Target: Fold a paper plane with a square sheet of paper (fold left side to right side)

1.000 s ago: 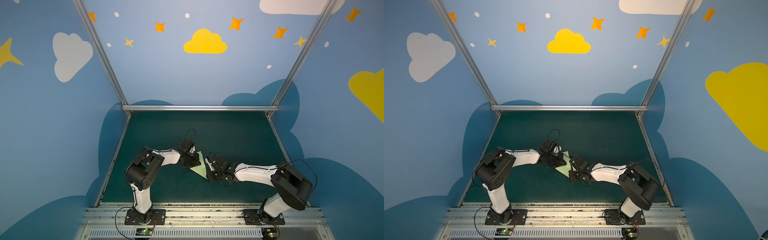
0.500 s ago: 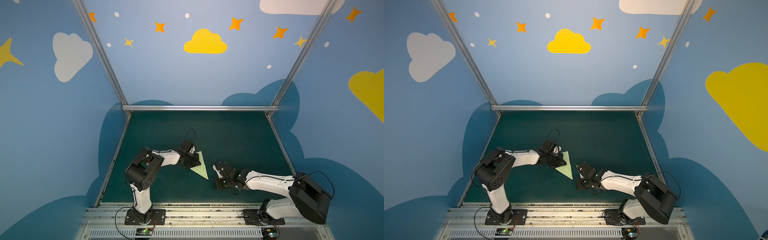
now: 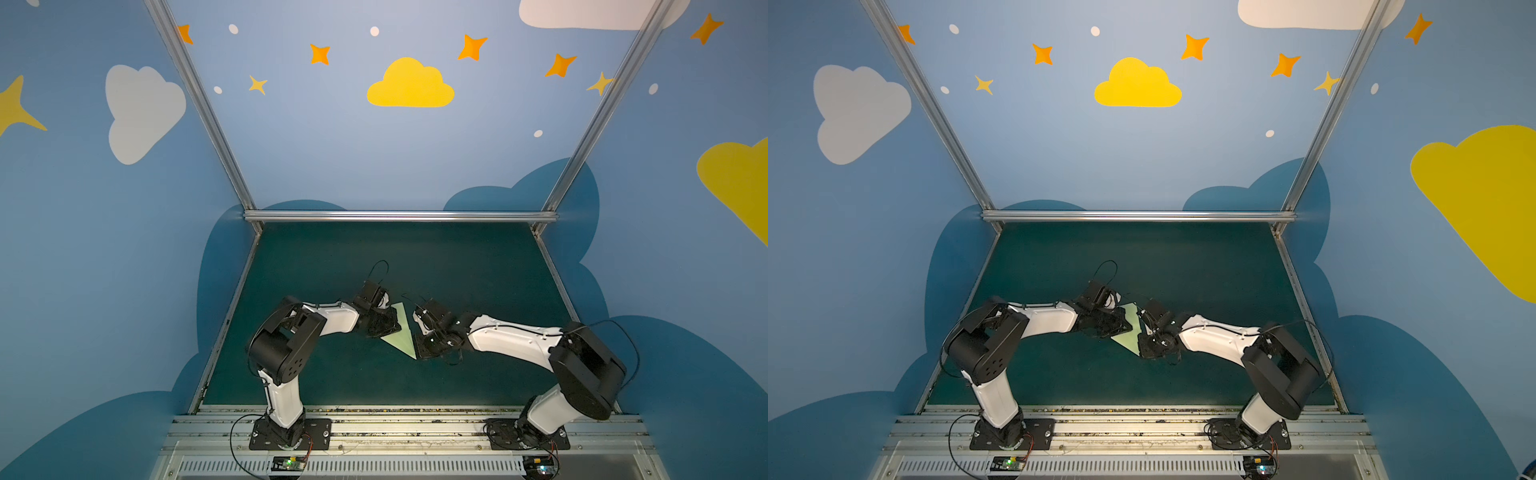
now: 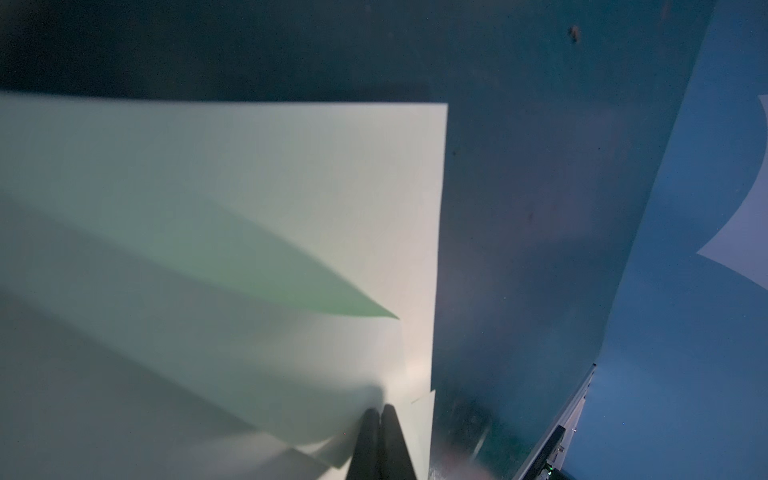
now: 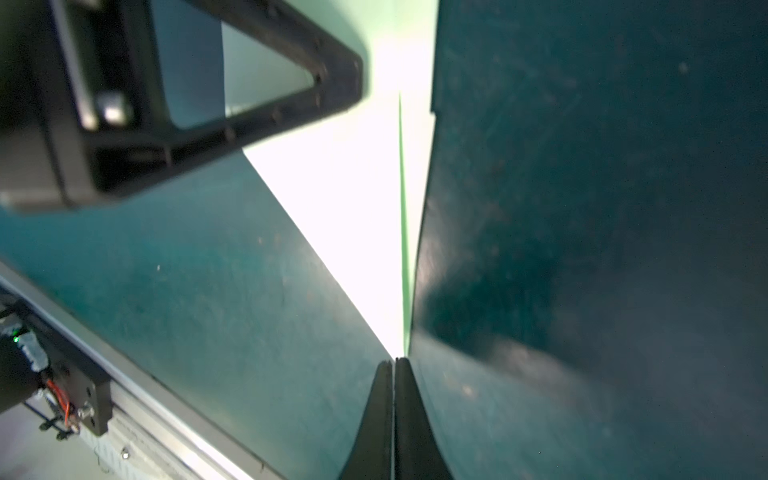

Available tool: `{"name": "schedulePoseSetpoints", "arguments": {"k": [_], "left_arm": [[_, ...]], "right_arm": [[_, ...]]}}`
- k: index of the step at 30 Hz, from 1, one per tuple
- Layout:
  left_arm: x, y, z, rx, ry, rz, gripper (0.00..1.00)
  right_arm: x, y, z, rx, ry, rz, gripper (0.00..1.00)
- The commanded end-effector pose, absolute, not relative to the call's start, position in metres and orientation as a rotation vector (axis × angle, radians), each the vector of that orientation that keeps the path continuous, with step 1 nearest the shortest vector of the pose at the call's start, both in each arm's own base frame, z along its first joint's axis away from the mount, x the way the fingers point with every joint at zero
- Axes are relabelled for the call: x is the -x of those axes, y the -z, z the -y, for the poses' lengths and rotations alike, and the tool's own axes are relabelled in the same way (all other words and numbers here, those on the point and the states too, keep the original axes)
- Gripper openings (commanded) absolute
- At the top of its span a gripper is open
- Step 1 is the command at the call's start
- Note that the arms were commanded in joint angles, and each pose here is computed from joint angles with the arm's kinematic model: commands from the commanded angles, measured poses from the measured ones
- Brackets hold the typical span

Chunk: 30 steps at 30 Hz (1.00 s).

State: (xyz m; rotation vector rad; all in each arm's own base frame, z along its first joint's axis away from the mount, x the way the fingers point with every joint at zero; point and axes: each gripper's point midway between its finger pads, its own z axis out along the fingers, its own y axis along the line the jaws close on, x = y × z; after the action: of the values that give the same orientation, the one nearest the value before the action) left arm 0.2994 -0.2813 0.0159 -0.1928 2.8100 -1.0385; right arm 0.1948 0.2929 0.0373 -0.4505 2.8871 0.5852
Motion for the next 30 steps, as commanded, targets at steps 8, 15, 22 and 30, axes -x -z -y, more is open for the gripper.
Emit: {"name": "schedulePoseSetpoints", "arguments": {"k": [8, 15, 22, 30], "left_arm": [[-0.285, 0.007, 0.261, 0.257, 0.893, -2.906, 0.04], [-0.286, -0.032, 0.276, 0.079, 0.961, -2.866, 0.04], [-0.264, -0.043, 0.294, -0.013, 0.995, -2.886, 0.04], [-0.252, -0.03, 0.308, -0.054, 0.997, -2.919, 0.04]], "right_arm": [[-0.199, -0.011, -0.292, 0.485, -0.528, -2.956, 0.0], [-0.188, 0.001, -0.281, 0.469, -0.509, -2.985, 0.0], [-0.185, 0.005, -0.279, 0.473, -0.497, -2.994, 0.0], [-0.184, 0.008, -0.28, 0.494, -0.485, -3.001, 0.0]]}}
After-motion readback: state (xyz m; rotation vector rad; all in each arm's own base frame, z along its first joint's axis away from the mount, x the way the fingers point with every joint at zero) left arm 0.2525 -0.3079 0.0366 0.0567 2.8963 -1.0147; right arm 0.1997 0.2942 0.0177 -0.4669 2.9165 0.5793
